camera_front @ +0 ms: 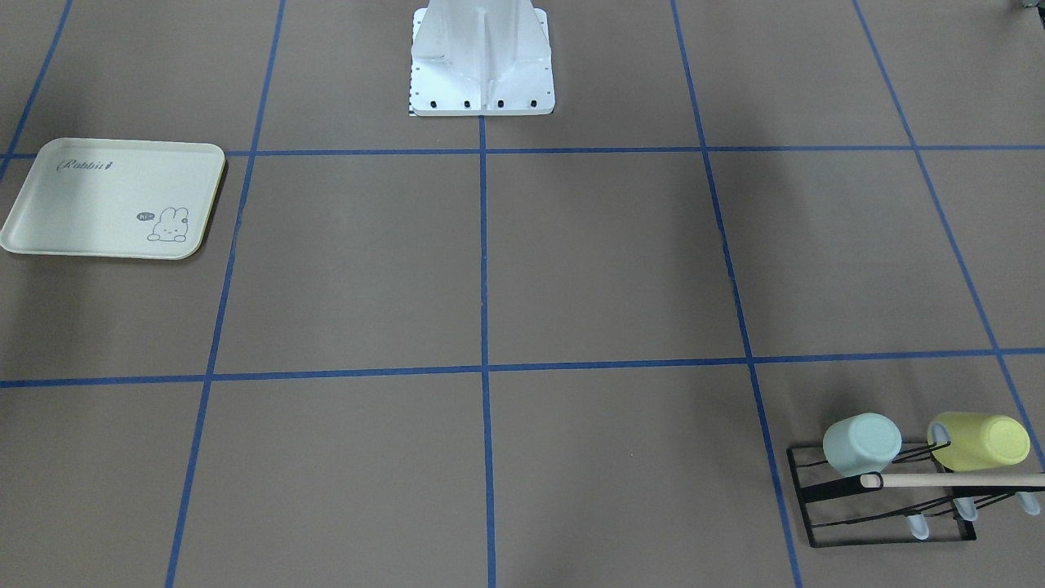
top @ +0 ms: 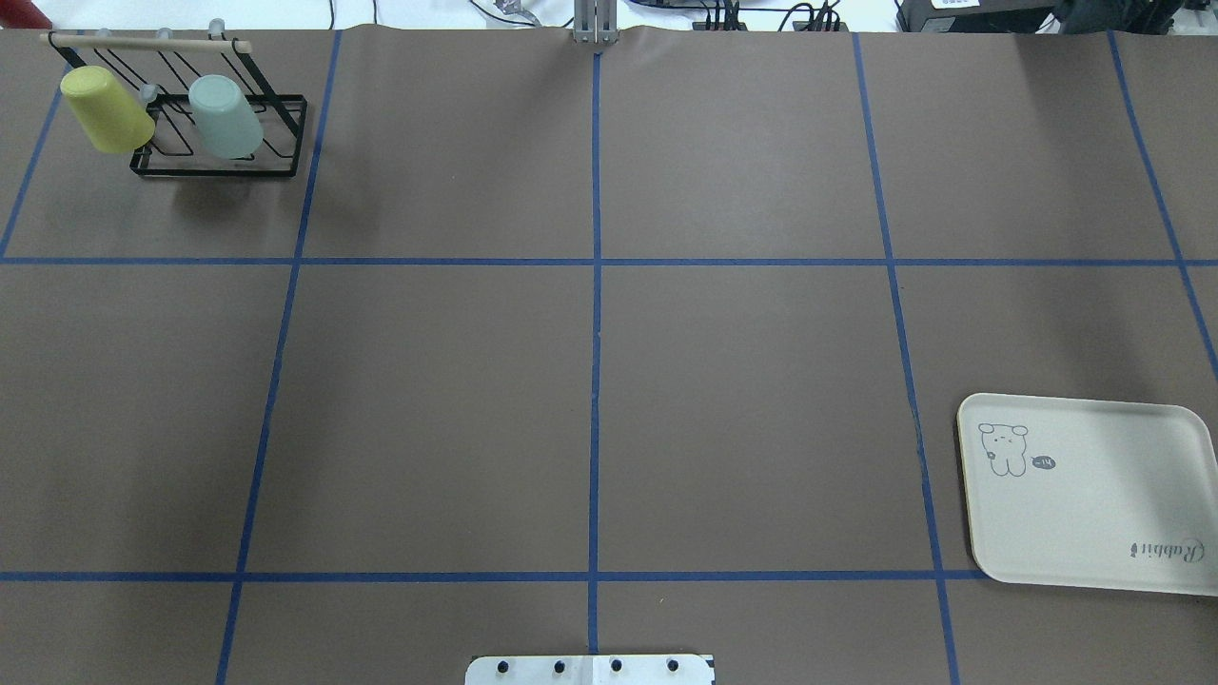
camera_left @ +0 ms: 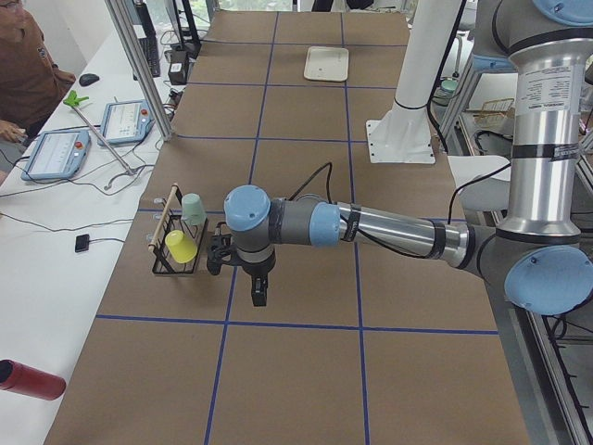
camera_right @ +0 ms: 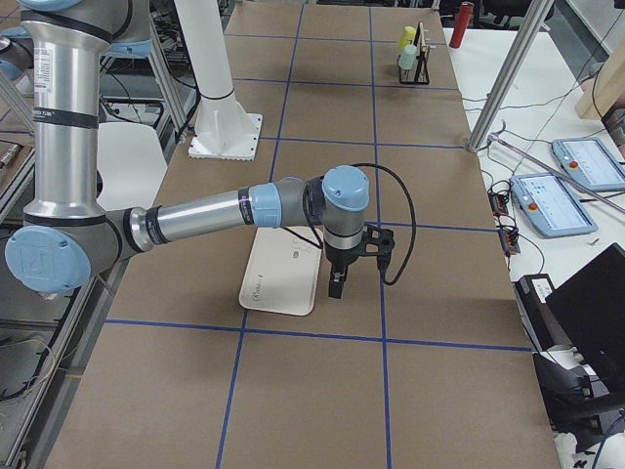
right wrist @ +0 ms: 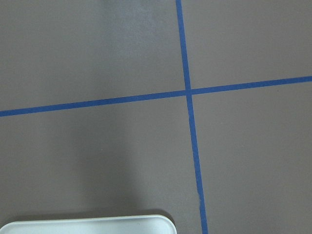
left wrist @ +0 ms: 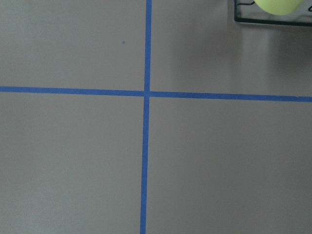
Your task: Left arm grabs green cup and hands to right arm on tray
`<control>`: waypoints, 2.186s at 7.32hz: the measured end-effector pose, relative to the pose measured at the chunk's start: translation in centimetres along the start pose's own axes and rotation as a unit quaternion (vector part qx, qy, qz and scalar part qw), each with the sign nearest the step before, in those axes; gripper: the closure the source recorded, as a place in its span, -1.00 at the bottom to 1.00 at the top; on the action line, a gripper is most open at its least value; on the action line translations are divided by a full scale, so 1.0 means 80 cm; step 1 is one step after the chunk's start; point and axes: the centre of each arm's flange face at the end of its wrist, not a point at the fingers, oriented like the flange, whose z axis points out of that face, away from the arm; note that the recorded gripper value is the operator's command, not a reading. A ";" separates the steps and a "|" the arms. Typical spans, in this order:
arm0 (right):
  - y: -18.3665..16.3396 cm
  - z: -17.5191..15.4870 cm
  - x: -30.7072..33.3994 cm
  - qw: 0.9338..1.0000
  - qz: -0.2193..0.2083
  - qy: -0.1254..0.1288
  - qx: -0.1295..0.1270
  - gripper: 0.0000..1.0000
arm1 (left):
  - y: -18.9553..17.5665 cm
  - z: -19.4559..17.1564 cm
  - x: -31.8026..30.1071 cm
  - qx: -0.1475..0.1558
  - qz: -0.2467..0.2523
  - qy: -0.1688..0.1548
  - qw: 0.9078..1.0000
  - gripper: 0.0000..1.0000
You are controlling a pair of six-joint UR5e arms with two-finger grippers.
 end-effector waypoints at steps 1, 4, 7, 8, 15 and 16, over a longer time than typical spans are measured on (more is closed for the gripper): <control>-0.001 0.006 0.005 1.000 0.005 0.001 -0.005 -1.00 | 0.002 0.005 -0.006 -0.002 0.003 0.000 1.000 -1.00; -0.003 0.013 0.011 1.000 0.010 0.003 -0.010 -1.00 | 0.013 0.012 -0.012 0.000 0.020 0.012 1.000 -1.00; -0.006 0.014 0.009 1.000 0.009 0.003 -0.010 -1.00 | 0.014 0.012 -0.009 0.001 0.025 0.017 1.000 -1.00; -0.007 0.016 0.010 1.000 0.011 0.003 -0.012 -1.00 | 0.014 0.011 -0.005 0.004 0.030 0.026 0.999 -1.00; -0.012 0.038 -0.023 0.998 -0.044 -0.042 -0.003 -1.00 | -0.048 0.000 0.118 0.033 0.077 0.077 0.993 -1.00; -0.012 0.040 -0.029 0.997 -0.057 -0.046 0.002 -1.00 | -0.071 -0.010 0.155 0.042 0.068 0.073 0.994 -1.00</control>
